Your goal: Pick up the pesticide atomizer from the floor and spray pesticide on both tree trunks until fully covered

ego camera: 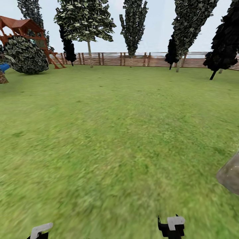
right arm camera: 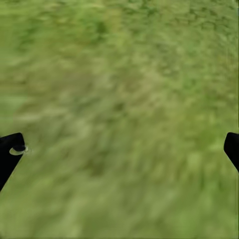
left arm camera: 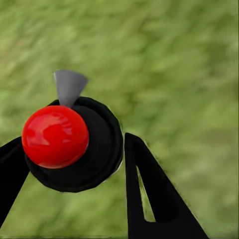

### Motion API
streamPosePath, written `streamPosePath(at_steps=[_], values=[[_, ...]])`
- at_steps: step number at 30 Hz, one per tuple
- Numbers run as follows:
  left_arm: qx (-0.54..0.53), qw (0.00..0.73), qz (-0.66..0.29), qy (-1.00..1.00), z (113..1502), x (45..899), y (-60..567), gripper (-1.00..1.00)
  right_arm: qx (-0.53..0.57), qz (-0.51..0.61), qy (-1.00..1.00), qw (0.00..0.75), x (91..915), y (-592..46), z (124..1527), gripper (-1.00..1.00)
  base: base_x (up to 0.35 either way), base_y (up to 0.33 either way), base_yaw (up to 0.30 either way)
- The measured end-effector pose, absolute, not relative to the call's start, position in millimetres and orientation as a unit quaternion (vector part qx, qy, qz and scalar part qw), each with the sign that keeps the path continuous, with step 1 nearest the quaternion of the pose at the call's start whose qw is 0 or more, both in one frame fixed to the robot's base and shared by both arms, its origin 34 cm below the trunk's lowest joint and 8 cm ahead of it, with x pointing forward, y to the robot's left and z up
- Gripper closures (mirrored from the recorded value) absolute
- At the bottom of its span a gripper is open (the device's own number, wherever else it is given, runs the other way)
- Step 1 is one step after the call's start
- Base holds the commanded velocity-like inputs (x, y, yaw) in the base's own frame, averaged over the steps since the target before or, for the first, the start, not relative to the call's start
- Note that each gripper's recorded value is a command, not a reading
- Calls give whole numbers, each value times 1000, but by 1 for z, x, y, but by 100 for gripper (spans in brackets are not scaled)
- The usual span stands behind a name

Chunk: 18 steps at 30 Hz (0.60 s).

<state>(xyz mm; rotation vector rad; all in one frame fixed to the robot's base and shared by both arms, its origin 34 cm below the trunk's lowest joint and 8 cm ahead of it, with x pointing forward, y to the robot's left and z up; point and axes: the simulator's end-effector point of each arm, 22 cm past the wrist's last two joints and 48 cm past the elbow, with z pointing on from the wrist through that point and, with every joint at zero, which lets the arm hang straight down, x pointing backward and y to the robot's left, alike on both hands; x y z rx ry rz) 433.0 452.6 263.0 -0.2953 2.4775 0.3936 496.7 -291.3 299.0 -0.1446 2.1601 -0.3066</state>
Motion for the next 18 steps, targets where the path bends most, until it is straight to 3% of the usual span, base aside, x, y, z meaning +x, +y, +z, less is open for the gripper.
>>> streamPosePath(at_steps=[18], values=[[-111, 303, 148, 935, 263, 433, 453, 100, -59, -124, 877, 460, 497, -291, 299, -100, 0, 0, 280]])
